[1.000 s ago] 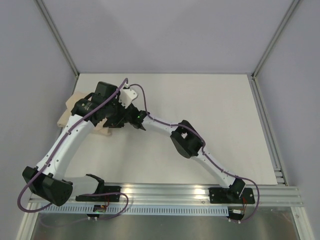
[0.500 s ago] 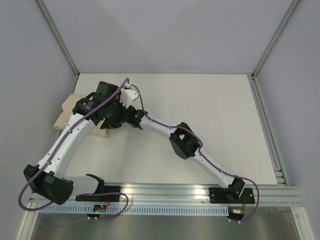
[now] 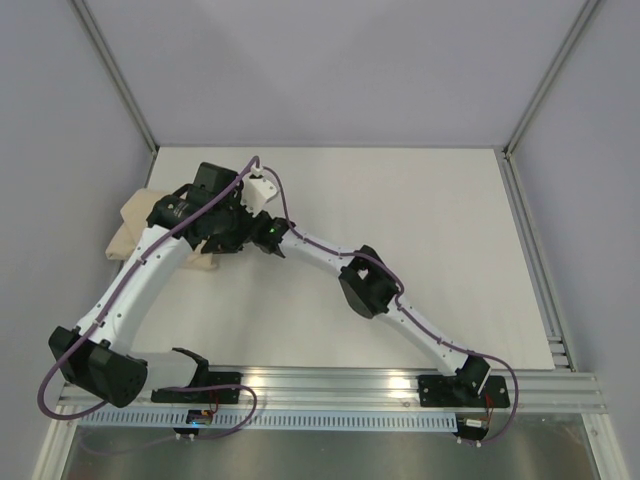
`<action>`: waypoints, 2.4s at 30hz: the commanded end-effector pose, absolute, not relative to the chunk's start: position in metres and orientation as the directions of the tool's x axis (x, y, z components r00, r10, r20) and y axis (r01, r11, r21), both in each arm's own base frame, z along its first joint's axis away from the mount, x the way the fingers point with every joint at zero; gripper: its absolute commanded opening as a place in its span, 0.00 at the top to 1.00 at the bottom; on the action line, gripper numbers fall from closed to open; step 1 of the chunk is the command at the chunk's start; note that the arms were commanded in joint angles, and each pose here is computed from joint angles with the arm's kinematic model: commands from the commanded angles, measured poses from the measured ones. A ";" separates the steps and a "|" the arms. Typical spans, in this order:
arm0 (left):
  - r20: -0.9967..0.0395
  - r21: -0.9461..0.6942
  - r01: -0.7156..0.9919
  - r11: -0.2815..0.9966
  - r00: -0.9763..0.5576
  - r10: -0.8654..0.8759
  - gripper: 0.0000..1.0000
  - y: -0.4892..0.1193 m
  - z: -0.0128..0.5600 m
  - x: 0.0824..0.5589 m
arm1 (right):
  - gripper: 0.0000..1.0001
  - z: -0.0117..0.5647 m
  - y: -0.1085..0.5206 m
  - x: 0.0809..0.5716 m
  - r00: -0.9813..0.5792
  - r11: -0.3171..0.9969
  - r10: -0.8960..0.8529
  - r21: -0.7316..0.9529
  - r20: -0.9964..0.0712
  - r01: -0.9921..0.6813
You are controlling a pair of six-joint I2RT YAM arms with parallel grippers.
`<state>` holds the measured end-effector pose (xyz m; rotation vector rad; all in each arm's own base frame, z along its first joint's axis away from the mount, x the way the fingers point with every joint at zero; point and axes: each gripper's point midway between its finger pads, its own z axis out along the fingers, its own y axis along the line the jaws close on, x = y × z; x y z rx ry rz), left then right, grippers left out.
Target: Prepare the surgical pack
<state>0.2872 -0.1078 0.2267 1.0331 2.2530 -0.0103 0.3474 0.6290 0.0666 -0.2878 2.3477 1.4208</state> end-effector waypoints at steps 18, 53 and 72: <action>-0.574 0.219 0.695 0.685 -0.476 0.666 0.41 -0.115 0.228 0.285 | 0.29 0.082 0.604 0.385 -0.901 0.455 0.103 0.826 -0.421 -0.334; -0.573 0.399 0.612 0.683 -0.414 0.707 0.19 -0.038 0.196 0.183 | 0.00 0.114 0.234 0.373 -0.771 0.876 0.238 0.474 -0.591 -0.092; -0.556 0.503 0.440 0.744 -0.494 0.668 0.00 -0.004 0.122 0.188 | 0.00 0.148 0.040 0.297 -0.395 0.949 0.264 0.165 -0.880 0.267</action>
